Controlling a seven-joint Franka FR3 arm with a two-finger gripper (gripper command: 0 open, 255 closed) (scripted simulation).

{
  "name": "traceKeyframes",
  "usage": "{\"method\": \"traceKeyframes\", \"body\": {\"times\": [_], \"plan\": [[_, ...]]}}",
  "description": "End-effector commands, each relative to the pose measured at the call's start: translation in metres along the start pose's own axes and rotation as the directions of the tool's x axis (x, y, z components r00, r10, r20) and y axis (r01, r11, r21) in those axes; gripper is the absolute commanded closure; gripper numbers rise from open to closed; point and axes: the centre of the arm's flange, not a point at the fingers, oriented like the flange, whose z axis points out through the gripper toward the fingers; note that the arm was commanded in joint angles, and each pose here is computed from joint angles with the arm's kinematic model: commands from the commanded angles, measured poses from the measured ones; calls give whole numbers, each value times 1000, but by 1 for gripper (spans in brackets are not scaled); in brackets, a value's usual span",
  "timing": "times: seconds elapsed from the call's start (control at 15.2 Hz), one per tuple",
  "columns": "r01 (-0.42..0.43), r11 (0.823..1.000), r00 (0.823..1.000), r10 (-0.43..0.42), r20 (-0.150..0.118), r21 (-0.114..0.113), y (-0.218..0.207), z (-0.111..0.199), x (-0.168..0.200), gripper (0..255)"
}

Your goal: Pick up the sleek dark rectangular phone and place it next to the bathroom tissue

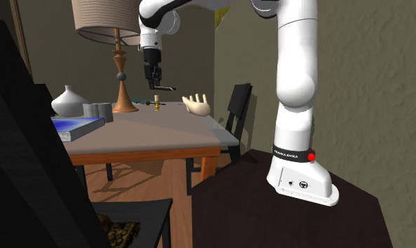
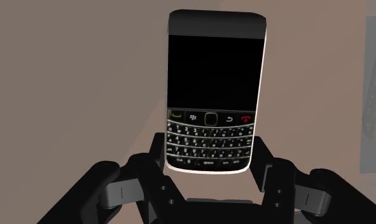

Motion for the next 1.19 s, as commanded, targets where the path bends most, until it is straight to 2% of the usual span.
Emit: {"method": "traceKeyframes", "body": {"times": [0.0,0.66,1.12], "plan": [[-1,1000,1000,1,0,0,7,-1,24,255],[-1,1000,1000,1,0,0,42,-1,149,255],[-1,1000,1000,1,0,0,41,36,150,255]]}}
